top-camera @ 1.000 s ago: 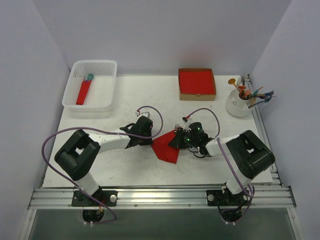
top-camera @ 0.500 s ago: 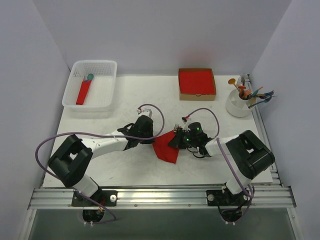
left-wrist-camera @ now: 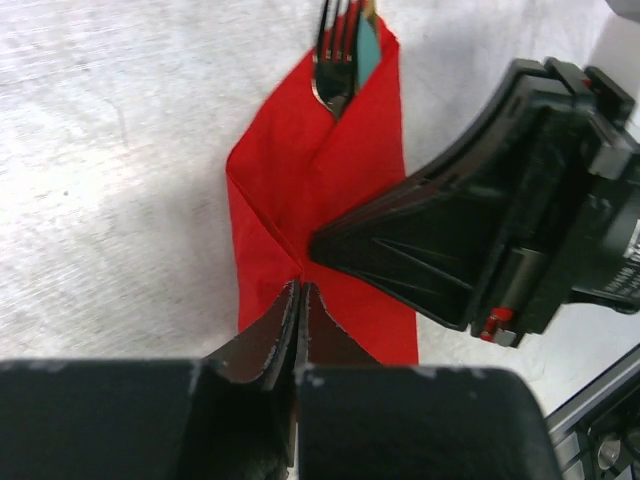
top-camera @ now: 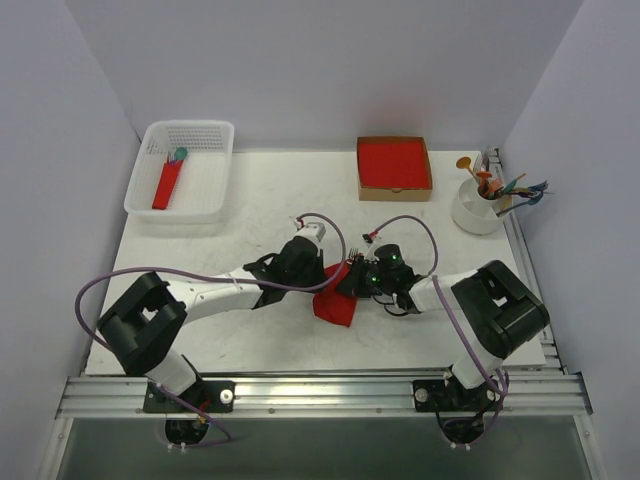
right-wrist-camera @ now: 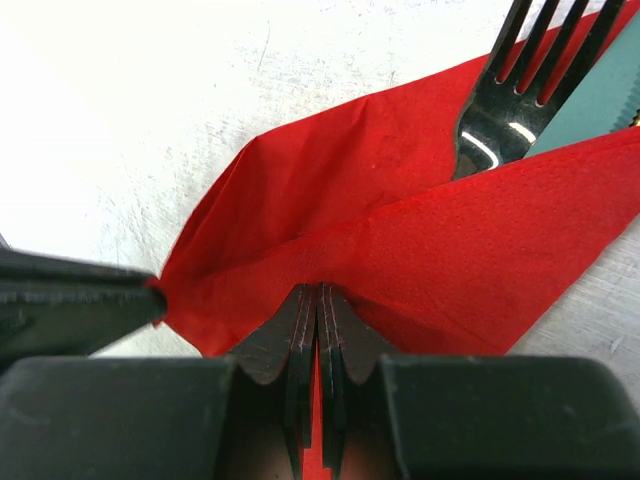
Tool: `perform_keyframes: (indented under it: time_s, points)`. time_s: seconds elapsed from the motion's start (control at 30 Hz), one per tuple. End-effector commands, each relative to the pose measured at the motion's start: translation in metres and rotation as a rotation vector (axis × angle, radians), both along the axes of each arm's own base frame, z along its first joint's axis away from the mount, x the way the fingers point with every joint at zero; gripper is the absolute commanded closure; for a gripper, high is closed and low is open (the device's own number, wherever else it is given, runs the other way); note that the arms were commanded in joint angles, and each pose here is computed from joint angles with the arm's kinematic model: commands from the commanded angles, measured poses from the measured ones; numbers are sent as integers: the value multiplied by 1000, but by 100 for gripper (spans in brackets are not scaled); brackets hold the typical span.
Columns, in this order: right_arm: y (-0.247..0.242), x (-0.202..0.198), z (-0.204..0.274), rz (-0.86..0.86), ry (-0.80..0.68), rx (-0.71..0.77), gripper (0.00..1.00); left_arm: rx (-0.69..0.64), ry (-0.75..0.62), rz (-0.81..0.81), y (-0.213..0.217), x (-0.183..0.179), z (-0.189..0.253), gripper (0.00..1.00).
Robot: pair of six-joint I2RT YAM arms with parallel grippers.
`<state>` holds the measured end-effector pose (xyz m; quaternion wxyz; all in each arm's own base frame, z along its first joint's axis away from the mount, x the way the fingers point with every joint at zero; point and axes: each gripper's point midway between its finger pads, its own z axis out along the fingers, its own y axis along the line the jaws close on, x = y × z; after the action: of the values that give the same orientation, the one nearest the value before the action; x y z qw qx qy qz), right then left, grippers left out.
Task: Place the utensils on the paper napkin and roll it up
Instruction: Roll the napkin at the center of the board.
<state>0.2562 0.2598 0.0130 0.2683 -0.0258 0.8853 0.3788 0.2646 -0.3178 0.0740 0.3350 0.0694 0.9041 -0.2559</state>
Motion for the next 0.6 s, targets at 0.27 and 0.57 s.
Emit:
perform_keyframes:
  time_s: [0.27,0.57]
  points:
    - [-1,2,-1,-20,6,-31,100,14,5,-112,-27,-13,-18,98]
    - [3,6,7,-17,-6,-13,100,108,47,-98,-25,-19,-46,98]
